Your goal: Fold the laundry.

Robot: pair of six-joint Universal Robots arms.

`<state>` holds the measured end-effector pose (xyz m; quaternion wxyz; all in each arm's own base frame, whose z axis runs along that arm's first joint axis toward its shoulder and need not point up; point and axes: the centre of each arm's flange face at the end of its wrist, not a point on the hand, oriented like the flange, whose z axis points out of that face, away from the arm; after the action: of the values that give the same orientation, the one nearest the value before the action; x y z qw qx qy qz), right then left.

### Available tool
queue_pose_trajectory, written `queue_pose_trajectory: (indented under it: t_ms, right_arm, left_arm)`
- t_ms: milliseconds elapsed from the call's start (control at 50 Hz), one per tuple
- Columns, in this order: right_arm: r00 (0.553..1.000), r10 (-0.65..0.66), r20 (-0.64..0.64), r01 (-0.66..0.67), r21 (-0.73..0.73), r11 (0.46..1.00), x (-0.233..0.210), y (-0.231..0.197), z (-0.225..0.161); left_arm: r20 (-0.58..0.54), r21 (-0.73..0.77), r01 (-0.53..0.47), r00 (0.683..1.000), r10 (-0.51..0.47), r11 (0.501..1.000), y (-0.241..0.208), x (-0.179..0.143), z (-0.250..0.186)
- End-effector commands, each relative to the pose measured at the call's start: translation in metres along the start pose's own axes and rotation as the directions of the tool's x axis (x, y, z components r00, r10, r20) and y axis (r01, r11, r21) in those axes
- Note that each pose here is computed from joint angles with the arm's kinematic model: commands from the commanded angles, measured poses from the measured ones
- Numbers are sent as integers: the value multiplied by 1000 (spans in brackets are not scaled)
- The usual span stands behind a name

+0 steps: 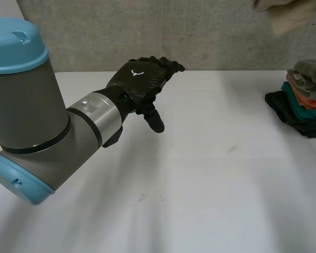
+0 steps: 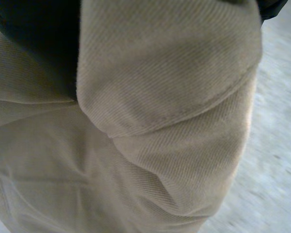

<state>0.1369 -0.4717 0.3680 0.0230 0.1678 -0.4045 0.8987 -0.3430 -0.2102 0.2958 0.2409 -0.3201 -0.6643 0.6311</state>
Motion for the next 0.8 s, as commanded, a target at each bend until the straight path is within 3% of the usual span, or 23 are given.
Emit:
queue_pose_trajectory:
  t_ms: [20, 240, 400, 560, 800]
  right_arm:
    - [997, 70, -35, -72, -53, 996, 79, 60, -9]
    - [969, 243, 31, -235, -165, 958, 125, 171, -69]
    - [942, 328, 75, -297, -275, 915, 110, 227, -115]
    - [941, 329, 76, -296, -284, 912, 103, 239, -128]
    - [953, 304, -5, -294, -272, 916, 120, 196, -108]
  left_arm:
    - [-21, 9, -5, 1000, 5, 1000, 1, 9, -3]
    - [-38, 3, -7, 999, 7, 1000, 4, 15, -6]
    - [-46, 13, -9, 999, 10, 1000, 5, 19, -5]
    - [-55, -1, -11, 998, 11, 1000, 10, 22, -5]
    - [-58, 5, -13, 998, 14, 1000, 7, 24, -7]
